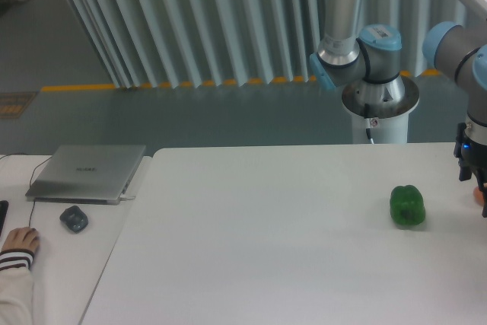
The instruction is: Place the red pepper on the table
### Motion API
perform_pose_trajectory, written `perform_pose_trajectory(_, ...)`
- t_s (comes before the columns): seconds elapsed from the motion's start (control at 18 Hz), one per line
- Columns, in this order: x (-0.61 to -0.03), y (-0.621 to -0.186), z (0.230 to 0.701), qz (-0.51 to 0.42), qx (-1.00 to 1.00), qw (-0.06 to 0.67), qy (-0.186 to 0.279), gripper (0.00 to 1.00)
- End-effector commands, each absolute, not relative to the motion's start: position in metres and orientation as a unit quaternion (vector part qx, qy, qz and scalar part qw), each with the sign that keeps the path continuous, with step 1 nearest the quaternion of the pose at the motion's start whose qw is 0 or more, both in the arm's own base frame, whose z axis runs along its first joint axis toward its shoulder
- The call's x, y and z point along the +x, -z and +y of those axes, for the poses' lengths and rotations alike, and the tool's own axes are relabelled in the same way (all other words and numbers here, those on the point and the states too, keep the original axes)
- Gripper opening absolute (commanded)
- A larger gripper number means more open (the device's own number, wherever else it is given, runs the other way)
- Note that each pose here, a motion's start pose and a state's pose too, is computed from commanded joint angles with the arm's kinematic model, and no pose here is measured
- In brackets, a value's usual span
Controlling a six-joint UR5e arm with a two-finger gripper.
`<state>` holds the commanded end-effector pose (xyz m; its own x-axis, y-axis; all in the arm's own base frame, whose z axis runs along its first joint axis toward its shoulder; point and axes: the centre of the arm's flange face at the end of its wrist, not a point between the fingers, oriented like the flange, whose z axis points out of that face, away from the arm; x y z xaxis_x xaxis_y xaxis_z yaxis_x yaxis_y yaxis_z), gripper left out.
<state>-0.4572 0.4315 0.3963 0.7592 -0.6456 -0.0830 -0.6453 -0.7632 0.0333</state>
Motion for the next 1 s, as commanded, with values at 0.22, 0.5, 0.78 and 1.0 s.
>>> perform_pose_trajectory(0.22, -0.462, -0.394, 0.424, -0.342, 0.938, 0.015, 0.047, 1.00)
perform_pose_trajectory(0.5, -0.498, -0.398, 0.367, -0.407, 0.909, 0.083, 0.047, 1.00)
perform_pose_trajectory(0.78, -0.550, -0.406, 0.313, -0.478, 0.861, 0.168, 0.044, 1.00)
perform_pose_trajectory(1.0, -0.598, -0.389, 0.274, -0.484, 0.854, 0.179, 0.063, 1.00)
